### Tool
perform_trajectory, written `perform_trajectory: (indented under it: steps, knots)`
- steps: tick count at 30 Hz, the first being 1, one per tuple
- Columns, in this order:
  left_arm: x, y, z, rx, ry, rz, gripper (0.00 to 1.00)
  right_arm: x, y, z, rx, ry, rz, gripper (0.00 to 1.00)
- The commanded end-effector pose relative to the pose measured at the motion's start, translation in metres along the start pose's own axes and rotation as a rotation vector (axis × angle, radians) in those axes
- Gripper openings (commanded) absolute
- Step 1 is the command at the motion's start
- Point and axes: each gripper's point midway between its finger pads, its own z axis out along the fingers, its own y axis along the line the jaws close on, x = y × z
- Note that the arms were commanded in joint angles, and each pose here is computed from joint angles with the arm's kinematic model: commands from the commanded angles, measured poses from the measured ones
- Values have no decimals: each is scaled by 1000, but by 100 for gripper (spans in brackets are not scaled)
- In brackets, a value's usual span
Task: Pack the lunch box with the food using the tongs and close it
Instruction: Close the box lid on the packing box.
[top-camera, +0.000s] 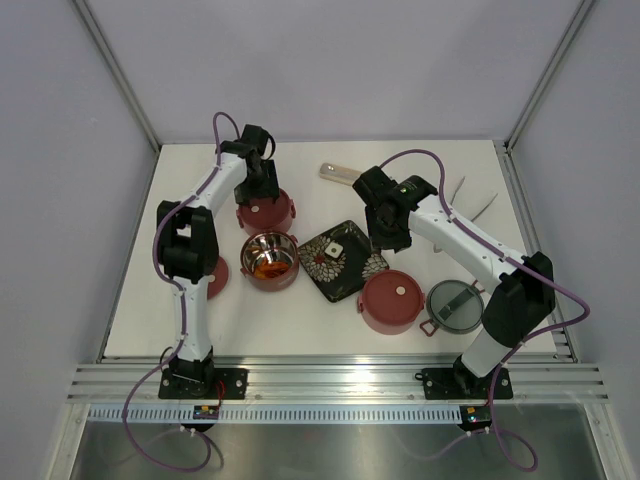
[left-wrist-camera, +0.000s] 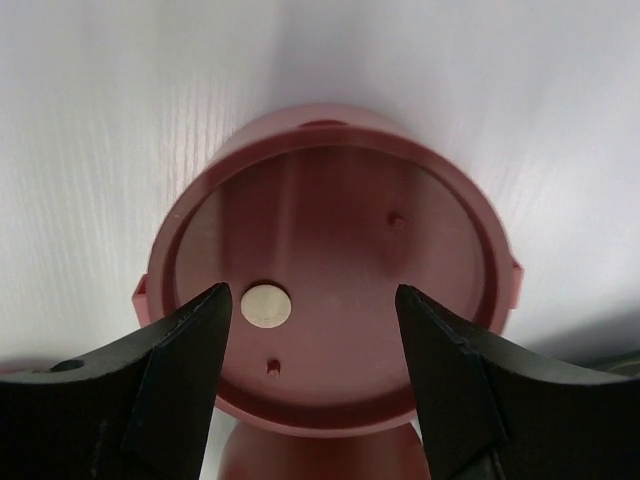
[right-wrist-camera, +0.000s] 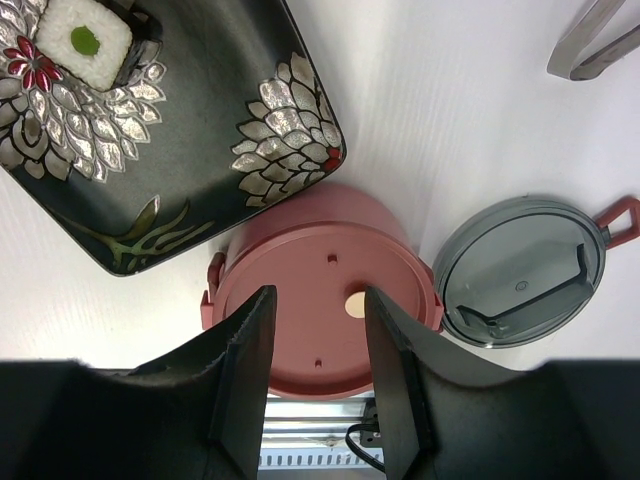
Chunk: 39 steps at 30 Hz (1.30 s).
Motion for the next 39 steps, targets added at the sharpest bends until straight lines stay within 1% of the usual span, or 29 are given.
perform_trajectory:
  steps: [1, 3, 5, 9, 10, 14, 15, 17, 20, 24, 25, 27, 28, 30, 32, 34, 38, 39]
  knots:
    - [35, 6, 23, -61, 111, 67, 68, -9, 0, -9, 10, -29, -25, 48]
    - [41, 9, 22, -79, 119, 78, 68, -10, 0, -10, 11, -29, -24, 48]
    - [33, 8, 10, -74, 78, 79, 68, -10, -1, -12, 14, -32, -28, 48]
    - [4, 0, -28, -23, -51, 65, 68, -12, -3, -16, 19, -42, -23, 48]
    - [-8, -3, -46, 0, -108, 63, 68, -11, -4, -16, 20, -43, -20, 48]
    - [-21, -12, -75, 55, -190, 55, 68, -11, -7, -20, 22, -52, -7, 48]
    - [-20, -14, -76, 64, -194, 59, 68, -9, -7, -19, 25, -50, -8, 48]
    - [-12, -20, -70, 85, -171, 64, 69, -9, -7, -19, 21, -53, 0, 48]
    - [4, -23, -46, 78, -98, 63, 68, -4, -6, -16, 15, -44, 12, 48]
    - [22, -16, -12, 28, -47, 44, 68, 3, -7, -13, 13, -36, 32, 48]
    - [33, -14, 4, 14, 2, 48, 68, 3, -7, -13, 12, -37, 40, 48]
    - [40, -14, 16, -1, 49, 53, 67, 6, -9, -13, 16, -36, 46, 48]
    - [52, -10, 28, -27, 100, 60, 67, 6, -9, -13, 13, -38, 55, 48]
    - [52, -8, 31, -47, 113, 63, 66, 7, -11, -14, 17, -44, 59, 48]
    - [44, -4, 20, -62, 85, 68, 66, 8, -12, -15, 22, -49, 63, 48]
    - [29, -3, 3, -70, 28, 74, 66, 6, -12, -16, 21, -57, 62, 48]
    - [-8, -8, -52, -33, -104, 65, 66, 1, -11, -18, 15, -76, 69, 48]
    - [-17, -9, -74, -10, -153, 56, 66, 0, -11, -18, 15, -78, 68, 48]
